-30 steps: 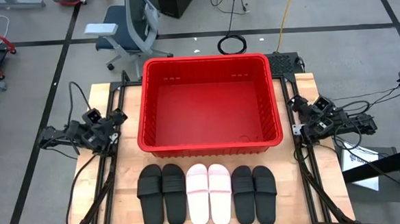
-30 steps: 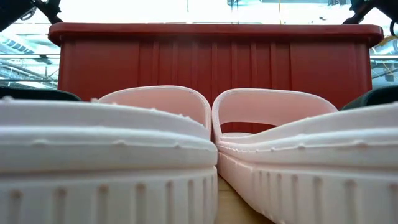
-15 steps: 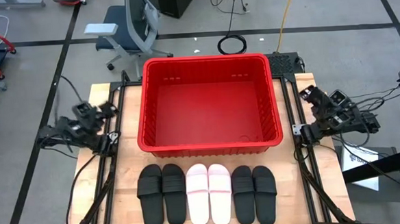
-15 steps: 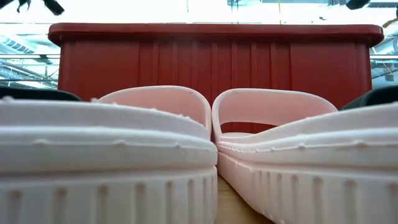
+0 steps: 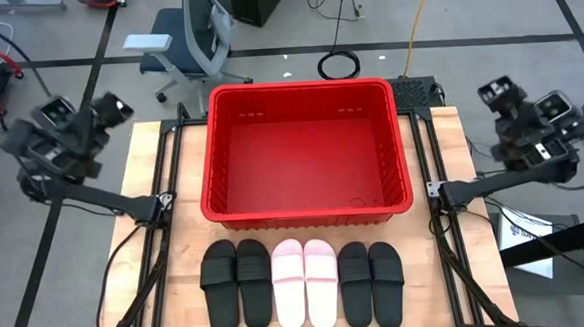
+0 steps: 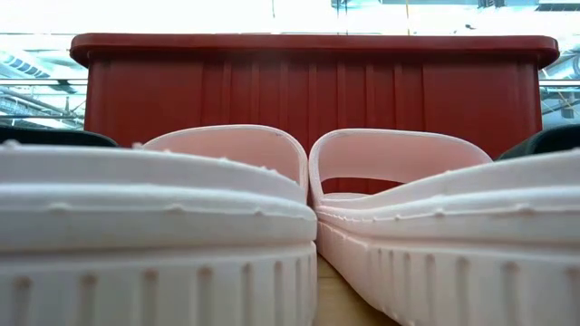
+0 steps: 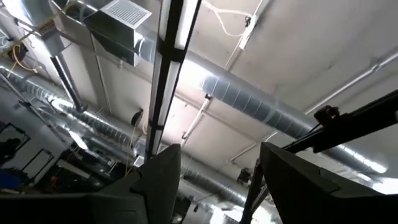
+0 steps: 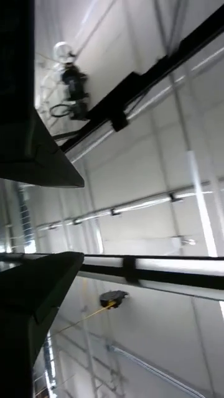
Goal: Pick and place slides into bin
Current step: Put the black slide into the red bin
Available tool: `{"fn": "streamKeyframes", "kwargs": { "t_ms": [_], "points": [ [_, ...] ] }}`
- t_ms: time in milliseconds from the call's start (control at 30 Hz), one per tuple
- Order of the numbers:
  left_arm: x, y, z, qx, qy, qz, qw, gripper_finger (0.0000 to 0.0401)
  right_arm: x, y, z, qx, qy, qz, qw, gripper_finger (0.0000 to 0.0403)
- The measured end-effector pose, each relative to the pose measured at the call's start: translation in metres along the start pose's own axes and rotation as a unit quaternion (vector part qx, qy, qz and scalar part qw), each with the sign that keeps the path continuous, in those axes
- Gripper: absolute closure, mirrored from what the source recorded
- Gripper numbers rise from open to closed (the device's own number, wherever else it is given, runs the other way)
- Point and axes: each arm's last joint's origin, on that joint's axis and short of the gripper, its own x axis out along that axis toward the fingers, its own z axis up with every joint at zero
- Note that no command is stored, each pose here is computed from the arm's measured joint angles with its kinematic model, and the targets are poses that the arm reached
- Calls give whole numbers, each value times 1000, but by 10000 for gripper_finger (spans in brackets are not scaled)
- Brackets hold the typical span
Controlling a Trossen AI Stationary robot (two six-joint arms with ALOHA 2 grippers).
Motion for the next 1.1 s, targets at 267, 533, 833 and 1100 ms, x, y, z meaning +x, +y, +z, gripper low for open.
{"fn": "streamKeyframes", "kwargs": {
  "t_ms": [267, 533, 833, 1100],
  "points": [
    [65, -21, 16, -2, 2, -7, 1000, 173, 64, 6, 16, 4, 114, 6, 993, 234],
    [90, -27, 14, -45, -6, -20, 999, 173, 113, 15, 19, 115, 174, 103, 973, 234],
    [94, -26, 9, -58, 0, -27, 998, 173, 157, 25, -22, 303, 267, 212, 890, 234],
    [95, -26, 9, -58, -1, -26, 998, 173, 175, 53, -81, 436, 349, 235, 795, 234]
  ]
}}
